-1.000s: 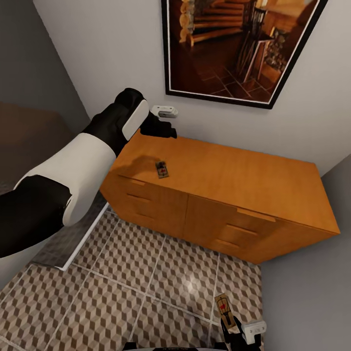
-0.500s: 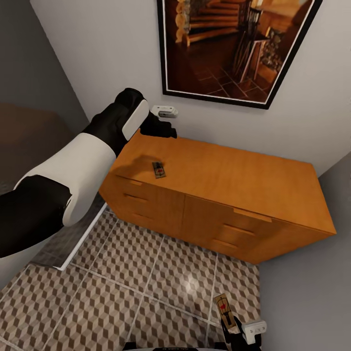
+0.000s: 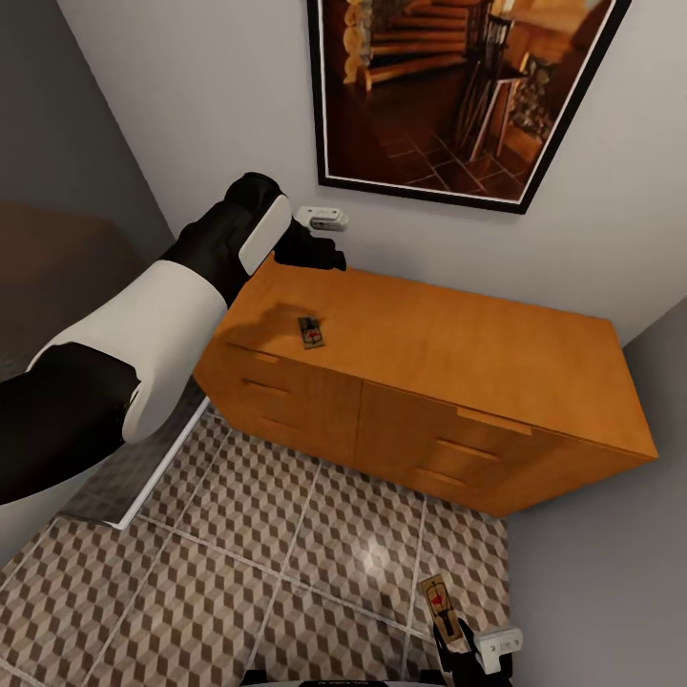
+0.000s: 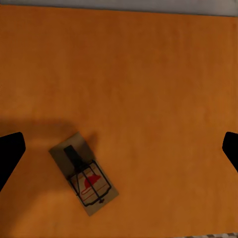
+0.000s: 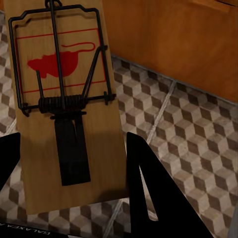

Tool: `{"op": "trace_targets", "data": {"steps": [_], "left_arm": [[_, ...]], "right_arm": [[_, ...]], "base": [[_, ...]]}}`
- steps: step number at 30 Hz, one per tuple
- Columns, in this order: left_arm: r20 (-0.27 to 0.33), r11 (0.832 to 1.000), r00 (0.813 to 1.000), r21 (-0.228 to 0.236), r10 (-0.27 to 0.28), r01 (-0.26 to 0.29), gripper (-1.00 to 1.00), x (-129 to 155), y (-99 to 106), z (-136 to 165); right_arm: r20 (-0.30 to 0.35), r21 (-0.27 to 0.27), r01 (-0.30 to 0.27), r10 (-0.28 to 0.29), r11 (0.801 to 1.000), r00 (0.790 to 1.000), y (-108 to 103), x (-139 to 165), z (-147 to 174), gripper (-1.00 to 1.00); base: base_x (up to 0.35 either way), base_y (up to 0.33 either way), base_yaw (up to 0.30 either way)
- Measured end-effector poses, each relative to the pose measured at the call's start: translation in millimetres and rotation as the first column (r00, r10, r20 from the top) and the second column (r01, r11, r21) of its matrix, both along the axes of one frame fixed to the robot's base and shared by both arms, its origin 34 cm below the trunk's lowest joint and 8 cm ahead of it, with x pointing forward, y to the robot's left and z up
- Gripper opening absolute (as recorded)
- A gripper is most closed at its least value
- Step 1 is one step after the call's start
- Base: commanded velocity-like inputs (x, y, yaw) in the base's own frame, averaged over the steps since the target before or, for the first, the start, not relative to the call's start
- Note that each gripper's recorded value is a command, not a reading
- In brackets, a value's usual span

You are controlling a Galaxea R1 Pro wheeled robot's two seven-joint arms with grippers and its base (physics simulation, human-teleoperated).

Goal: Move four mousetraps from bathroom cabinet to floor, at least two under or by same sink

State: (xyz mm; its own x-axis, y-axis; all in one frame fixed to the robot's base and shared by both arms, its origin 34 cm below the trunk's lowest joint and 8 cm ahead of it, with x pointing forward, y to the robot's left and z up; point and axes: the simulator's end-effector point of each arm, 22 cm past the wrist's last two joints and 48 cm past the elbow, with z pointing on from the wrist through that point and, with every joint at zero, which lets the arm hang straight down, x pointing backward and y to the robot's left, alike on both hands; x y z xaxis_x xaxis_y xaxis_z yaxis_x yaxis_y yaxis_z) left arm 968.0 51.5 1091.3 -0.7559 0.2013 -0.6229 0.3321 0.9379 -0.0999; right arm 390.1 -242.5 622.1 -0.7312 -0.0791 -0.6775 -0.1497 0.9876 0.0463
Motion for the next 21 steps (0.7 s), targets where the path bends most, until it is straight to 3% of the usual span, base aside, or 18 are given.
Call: {"op": "trace_targets", "data": {"steps": [21], "left_arm": [[-0.035,1.000,0.999,0.012,0.016,-0.015,1.00,-2.9,7.7,-15.5]], "right_arm": [[-0.004,0.001,0.001,-0.001,1.000,1.000,1.0,-0.6,-0.6,-1.00]], "base": [[0.000,0.000,0.000]]}}
